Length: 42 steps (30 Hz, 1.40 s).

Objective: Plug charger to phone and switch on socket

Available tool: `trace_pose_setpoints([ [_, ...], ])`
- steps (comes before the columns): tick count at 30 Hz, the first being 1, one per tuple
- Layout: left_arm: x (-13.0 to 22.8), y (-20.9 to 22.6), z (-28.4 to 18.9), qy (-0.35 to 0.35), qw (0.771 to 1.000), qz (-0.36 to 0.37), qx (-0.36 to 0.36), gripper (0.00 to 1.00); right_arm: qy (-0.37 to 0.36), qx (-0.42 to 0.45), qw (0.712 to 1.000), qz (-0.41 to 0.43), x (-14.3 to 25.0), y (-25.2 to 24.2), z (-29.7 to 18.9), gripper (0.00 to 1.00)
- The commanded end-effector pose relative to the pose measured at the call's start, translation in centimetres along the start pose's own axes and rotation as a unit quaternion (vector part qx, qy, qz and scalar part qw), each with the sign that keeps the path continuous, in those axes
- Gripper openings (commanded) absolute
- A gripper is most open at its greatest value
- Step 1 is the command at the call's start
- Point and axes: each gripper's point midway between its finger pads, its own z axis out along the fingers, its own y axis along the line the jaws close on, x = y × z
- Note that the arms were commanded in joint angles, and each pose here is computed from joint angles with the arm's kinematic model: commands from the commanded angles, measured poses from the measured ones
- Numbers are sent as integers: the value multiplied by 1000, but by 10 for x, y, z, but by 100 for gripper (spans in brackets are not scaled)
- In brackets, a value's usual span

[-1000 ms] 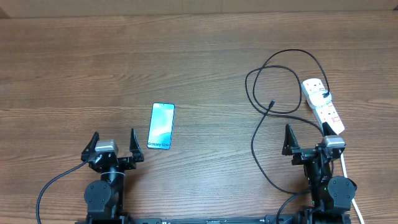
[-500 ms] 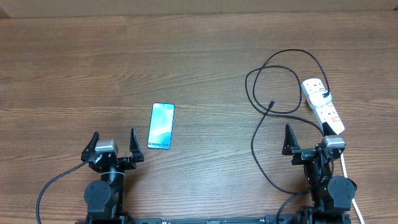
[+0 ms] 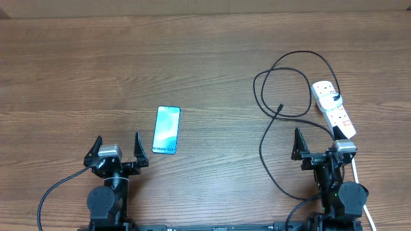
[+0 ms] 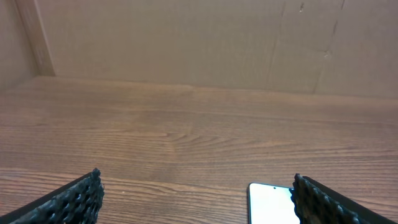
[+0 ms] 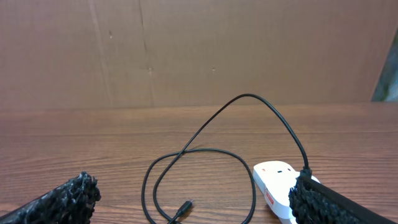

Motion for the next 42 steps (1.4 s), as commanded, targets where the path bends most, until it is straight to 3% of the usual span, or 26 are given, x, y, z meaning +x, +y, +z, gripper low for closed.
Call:
trace_pose_setpoints([
  [1,0,-3,0,-3,1000,11,8,100,-3,-1,1000,-1,1,0,0,100],
  [15,-1,0,0,-5,1000,11,-1,100,-3,0,1000,-1,1,0,0,100],
  [18,-2,-17,-1,-4,999,-16,49,100,-3,-1,1000,-1,1,0,0,100],
  [19,-9,-29,-4,-5,996,-34,83,100,-3,-1,1000,-1,1,0,0,100],
  [22,-21,-31,-10,0,993,-76,88,100,-3,0,1000,-1,1,0,0,100],
  [28,-61,-39,-21,6,992,-78,104,100,-3,0,1000,-1,1,0,0,100],
  [35,-102,-55,-5,111,983,-83,124,100,-3,-1,1000,-1,1,0,0,100],
  [42,-124,-81,30,295,945,-71,120,100,-3,-1,1000,-1,1,0,0,100],
])
